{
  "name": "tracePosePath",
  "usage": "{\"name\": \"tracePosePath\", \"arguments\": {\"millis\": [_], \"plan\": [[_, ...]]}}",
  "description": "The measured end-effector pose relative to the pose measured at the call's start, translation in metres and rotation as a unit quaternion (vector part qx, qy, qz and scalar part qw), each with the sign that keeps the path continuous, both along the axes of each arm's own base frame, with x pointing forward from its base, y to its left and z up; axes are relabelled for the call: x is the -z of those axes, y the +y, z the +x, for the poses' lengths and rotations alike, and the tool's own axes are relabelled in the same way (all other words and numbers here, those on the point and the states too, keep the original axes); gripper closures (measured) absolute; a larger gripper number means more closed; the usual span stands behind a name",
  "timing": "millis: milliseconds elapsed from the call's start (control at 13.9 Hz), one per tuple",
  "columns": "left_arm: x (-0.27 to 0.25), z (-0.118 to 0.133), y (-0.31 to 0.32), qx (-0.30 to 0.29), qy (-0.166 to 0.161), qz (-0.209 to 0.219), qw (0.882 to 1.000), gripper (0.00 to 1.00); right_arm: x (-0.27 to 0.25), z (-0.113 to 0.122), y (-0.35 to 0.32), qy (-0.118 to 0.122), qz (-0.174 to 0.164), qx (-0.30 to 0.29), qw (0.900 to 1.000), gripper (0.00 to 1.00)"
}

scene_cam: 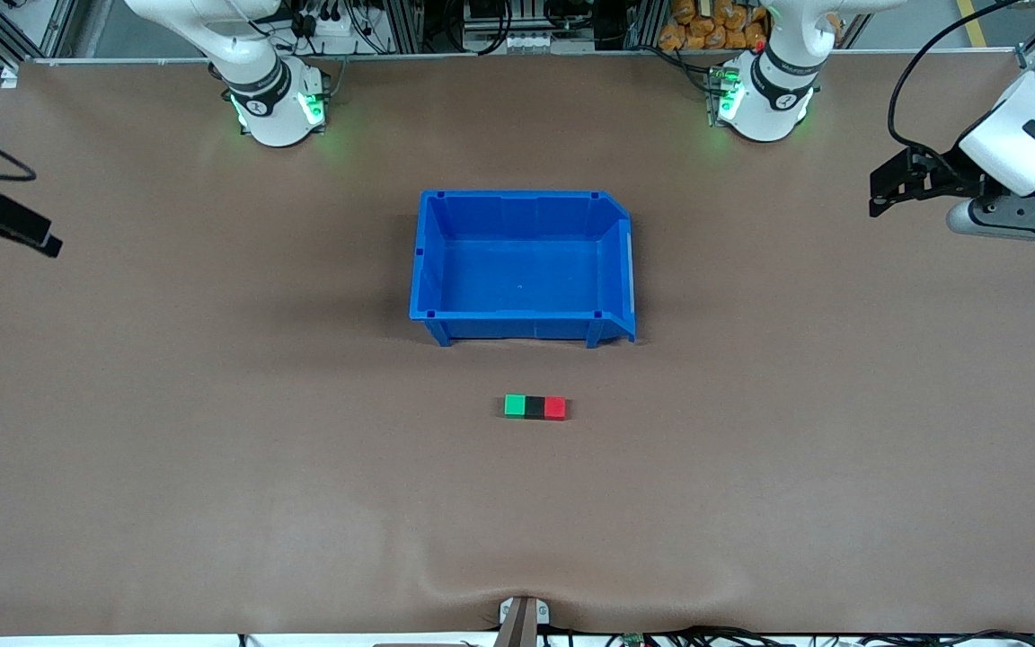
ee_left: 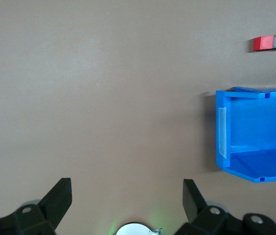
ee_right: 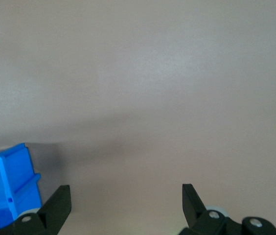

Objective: Attach green and red cubes to black cube

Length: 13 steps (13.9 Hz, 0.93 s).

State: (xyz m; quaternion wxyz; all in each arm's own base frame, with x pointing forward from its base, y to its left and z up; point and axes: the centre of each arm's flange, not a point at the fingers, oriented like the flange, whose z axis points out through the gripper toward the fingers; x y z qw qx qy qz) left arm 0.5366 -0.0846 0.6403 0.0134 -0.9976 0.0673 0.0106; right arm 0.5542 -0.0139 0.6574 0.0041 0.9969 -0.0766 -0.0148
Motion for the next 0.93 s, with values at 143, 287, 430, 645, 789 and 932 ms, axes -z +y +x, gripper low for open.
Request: {"name": "tracePosePath", "arguments": {"millis": [143, 287, 430, 645, 789, 932], "plan": [[0.0, 0.0, 0.0, 0.0, 0.0, 0.0, 1.0, 0.0, -0.002, -0.013, 0.008, 0.002, -0.005, -0.01, 1.0, 0.0], [0.0, 0.0, 0.001, -0.001, 0.0, 0.0, 1.0, 0.0, 0.001, -0.025, 0.013, 0.007, -0.013, -0.017, 1.0, 0.0], [0.0, 0.0, 0.004, -0.004, 0.0, 0.0, 1.0, 0.0, 0.003, -0.032, 0.012, 0.004, -0.016, -0.032, 0.999, 0.0], [-0.001, 0.0, 0.005, -0.007, -0.001, 0.0, 1.0, 0.0, 0.005, -0.029, 0.002, -0.008, -0.017, -0.075, 0.997, 0.0], [-0.001, 0.0, 0.005, -0.009, -0.001, 0.0, 1.0, 0.0, 0.006, -0.029, -0.004, -0.007, -0.017, -0.081, 0.997, 0.0], [-0.001, 0.001, 0.007, -0.012, -0.001, 0.0, 1.0, 0.0, 0.007, -0.029, -0.008, -0.006, -0.017, -0.081, 0.997, 0.0]]}}
